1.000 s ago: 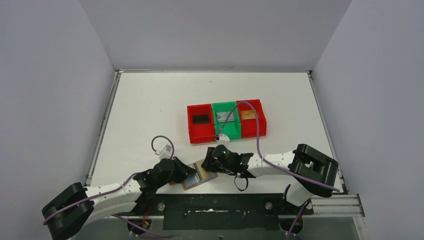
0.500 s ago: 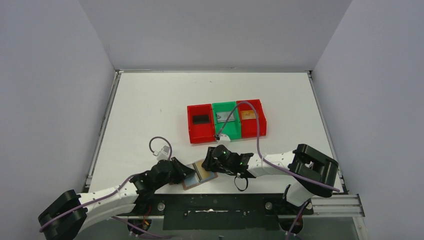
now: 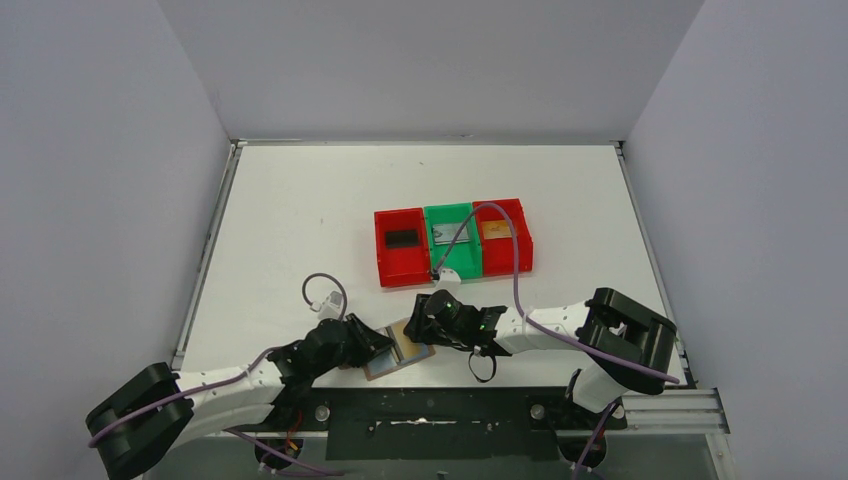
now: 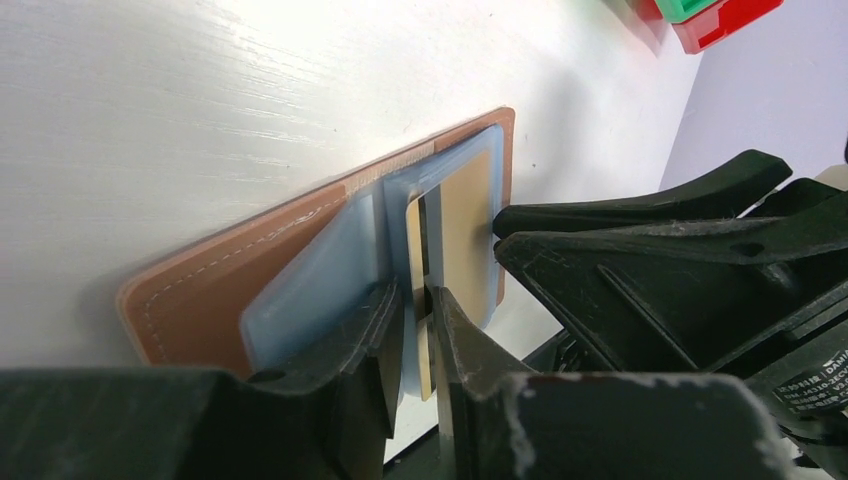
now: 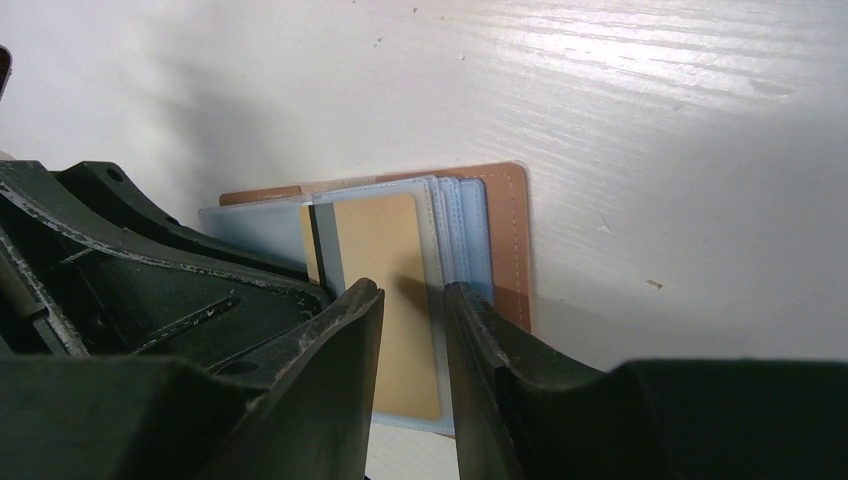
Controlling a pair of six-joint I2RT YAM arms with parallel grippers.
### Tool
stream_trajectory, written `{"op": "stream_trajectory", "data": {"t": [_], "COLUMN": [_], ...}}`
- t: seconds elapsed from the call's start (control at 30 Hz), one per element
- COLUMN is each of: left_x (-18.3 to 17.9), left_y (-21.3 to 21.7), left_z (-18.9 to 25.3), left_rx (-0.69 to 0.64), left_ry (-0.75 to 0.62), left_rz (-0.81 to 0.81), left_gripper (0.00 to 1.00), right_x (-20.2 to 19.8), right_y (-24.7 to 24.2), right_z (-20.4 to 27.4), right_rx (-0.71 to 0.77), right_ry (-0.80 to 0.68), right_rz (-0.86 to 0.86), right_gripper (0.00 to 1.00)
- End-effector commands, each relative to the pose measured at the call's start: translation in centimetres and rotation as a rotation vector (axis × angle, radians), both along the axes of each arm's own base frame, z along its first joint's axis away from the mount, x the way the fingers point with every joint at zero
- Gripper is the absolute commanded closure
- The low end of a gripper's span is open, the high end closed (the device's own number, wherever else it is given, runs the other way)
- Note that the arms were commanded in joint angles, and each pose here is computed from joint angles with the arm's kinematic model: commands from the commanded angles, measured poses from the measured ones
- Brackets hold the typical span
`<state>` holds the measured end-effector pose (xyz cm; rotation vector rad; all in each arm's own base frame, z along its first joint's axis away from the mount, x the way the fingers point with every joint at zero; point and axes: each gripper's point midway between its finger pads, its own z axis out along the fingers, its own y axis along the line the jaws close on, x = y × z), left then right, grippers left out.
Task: Take the credit cards out of the card holder
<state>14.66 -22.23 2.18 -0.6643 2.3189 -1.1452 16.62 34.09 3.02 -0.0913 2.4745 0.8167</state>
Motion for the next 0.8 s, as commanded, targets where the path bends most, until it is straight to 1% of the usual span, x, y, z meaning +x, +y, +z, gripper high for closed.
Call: {"op": "stream_trajectory", "data": {"t": [0.0,0.1,0.2,0.43,0.6,0.77], "left_x": [0.5,0.4,0.2,-0.1,0.0,0.0], "left_y": [-0.7,-0.3,0.1,1.2,1.3,1.2], "left_z": [1.0,0.6,0.3,-0.2,-0.1,-0.3], "left_rx": [-0.027,-0.006,0.018,0.054,0.054,0.063], "left_ry": [-0.022,-0.014,-0.010,-0.009,-0.014,-0.007], "left_rz": [-0.005,-0.002,-0.005,0.011,0.016,0.007], "left_gripper": [0.87,0.95,0.99,1.00,1.00,1.00], "right_x": [0.1,0.1,0.3,0.4,0.1,-0.3], "right_y": [-0.4,-0.5,-0.7,-0.4,1.0,1.4], "right_z": [-0.7,-0.6,-0.5,0.6,3.2,4.1], "right_rx": [-0.029,-0.035,-0.044,-0.046,-0.014,-0.011], "right_ry": [0.001,-0.001,-0.009,-0.042,-0.085,-0.108], "right_rz": [-0.016,-0.018,-0.022,-0.008,0.066,0.098], "right_gripper": [0.69,0.69,0.70,0.71,0.69,0.68]}}
